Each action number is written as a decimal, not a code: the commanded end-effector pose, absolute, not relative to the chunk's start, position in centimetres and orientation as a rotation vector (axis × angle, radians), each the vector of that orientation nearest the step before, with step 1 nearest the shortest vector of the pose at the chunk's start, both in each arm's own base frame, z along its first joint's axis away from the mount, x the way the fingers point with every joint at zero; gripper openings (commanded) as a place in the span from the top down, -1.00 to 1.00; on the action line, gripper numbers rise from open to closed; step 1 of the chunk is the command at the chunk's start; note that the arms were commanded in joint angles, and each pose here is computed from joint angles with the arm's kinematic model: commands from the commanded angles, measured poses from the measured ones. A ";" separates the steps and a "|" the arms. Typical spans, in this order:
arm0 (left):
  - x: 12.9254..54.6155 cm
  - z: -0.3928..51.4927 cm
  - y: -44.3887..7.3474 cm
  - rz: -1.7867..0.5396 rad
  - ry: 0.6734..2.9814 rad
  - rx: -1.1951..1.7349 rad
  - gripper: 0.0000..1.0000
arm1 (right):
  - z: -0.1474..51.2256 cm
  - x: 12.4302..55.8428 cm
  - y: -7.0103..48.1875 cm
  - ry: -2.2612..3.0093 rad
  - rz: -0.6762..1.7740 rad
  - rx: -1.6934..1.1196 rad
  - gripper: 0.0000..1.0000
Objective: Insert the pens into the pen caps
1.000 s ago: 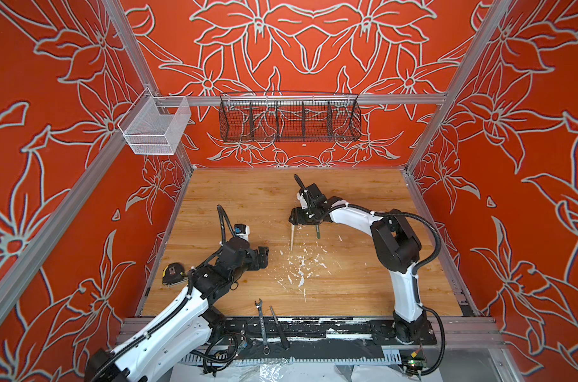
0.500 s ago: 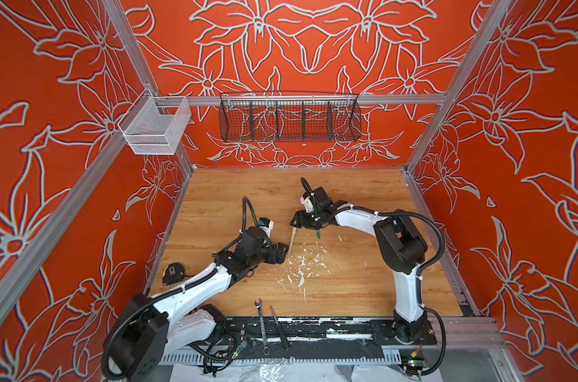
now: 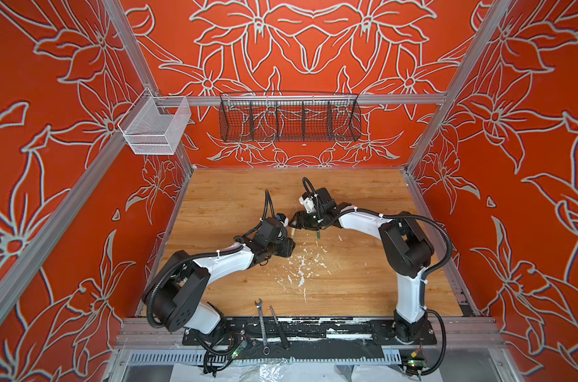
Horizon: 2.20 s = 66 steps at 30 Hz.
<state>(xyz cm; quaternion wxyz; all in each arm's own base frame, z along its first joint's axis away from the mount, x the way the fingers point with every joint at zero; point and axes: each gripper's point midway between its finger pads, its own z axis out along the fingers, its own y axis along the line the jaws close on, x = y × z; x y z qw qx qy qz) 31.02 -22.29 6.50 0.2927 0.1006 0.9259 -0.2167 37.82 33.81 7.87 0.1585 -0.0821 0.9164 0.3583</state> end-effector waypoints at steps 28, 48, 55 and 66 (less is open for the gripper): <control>32.8 7.4 -22.2 -0.520 2.421 0.186 -0.19 | 15.3 39.1 28.5 2.461 0.805 -0.223 -0.37; 30.1 14.0 4.4 0.233 1.884 -0.323 -0.94 | 13.9 35.4 -3.3 1.960 -0.346 0.222 -0.55; 30.5 13.7 3.2 0.088 1.778 -0.253 -0.94 | 11.3 35.3 -0.2 1.855 -0.178 0.015 -0.54; 36.1 8.6 3.5 0.113 2.038 -0.259 -0.94 | 9.9 36.5 0.1 1.886 -0.193 0.003 -0.95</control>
